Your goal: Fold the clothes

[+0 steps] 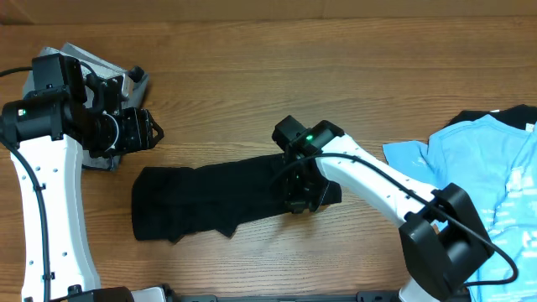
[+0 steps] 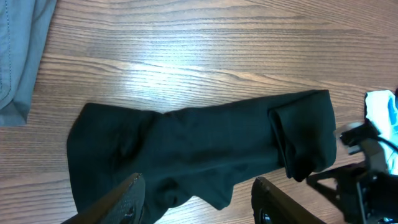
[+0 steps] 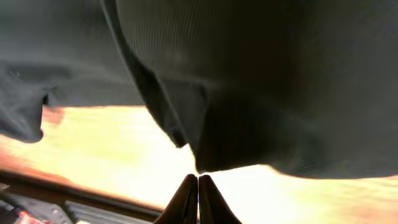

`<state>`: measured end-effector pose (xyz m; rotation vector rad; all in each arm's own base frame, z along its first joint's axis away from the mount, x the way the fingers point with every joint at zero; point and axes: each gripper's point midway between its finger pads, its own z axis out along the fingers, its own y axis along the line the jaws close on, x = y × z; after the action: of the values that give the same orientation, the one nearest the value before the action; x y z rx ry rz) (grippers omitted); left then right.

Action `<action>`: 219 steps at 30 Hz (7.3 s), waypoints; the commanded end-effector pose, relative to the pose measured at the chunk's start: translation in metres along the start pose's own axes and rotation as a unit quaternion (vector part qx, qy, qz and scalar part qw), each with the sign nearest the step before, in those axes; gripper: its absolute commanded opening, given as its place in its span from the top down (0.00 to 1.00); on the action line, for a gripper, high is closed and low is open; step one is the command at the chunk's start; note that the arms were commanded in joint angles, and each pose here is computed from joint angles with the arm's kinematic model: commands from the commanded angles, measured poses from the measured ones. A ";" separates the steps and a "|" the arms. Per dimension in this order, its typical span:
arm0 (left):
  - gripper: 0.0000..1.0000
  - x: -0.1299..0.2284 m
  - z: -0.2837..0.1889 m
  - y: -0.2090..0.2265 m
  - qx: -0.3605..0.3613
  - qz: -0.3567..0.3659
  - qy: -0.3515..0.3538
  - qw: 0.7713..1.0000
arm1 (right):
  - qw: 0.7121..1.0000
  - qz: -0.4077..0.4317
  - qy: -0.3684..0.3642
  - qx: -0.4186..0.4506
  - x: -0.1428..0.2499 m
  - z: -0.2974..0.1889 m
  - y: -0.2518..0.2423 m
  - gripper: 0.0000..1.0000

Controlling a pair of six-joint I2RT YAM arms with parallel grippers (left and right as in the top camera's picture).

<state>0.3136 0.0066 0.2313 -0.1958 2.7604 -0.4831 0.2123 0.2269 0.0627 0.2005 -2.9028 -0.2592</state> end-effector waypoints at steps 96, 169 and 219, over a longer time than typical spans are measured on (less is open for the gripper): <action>0.27 0.004 -0.007 -0.005 0.001 0.021 0.001 1.000 | 0.956 0.192 -0.143 -0.168 -0.104 -0.034 -0.167 0.96; 0.25 -0.001 -0.007 -0.005 0.001 0.026 -0.009 1.000 | 0.959 0.019 -0.197 0.201 -0.093 -0.106 -0.096 0.95; 0.23 -0.003 -0.007 -0.005 0.000 0.027 -0.012 1.000 | 0.990 0.014 -0.108 -0.086 -0.071 -0.034 0.001 0.96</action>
<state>0.3121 0.0064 0.2309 -0.1662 2.7655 -0.4790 0.3264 0.2077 0.1223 0.1006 -3.2760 -0.4274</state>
